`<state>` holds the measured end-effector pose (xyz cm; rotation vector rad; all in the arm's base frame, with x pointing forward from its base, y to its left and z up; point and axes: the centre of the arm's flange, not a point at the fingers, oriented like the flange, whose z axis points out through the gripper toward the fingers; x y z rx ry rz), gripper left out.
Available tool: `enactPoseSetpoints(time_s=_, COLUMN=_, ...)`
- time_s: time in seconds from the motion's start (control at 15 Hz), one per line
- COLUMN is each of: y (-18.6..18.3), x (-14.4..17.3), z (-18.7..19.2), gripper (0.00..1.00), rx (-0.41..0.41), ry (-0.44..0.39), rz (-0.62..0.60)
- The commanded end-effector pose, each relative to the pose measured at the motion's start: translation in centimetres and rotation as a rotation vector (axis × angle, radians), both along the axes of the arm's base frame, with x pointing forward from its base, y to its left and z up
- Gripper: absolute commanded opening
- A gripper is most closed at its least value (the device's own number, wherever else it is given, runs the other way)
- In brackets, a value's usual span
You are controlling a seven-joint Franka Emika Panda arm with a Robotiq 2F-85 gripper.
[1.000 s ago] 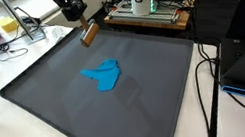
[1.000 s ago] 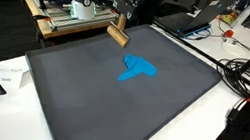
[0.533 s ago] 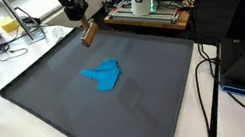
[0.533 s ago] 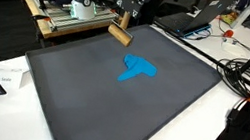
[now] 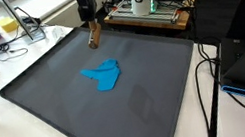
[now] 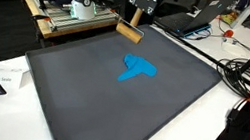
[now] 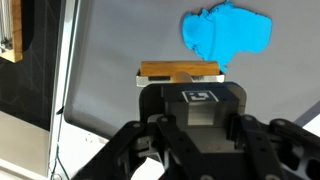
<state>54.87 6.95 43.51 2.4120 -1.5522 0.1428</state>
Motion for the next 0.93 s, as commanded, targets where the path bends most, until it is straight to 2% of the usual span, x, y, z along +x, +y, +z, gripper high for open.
enactPoseSetpoints(time_s=0.0, y=2.9, x=-0.5, z=0.5, gripper=0.22, rx=-0.076, ry=-0.018, rz=0.112)
enactPoseSetpoints(time_s=0.33, y=7.0, x=-1.4, z=0.2, gripper=0.22, rx=-0.132, ry=-0.054, rz=0.284)
enactPoseSetpoints(time_s=0.87, y=10.8, x=-2.8, z=-2.5, gripper=0.22, rx=-0.094, ry=-0.136, rz=0.452)
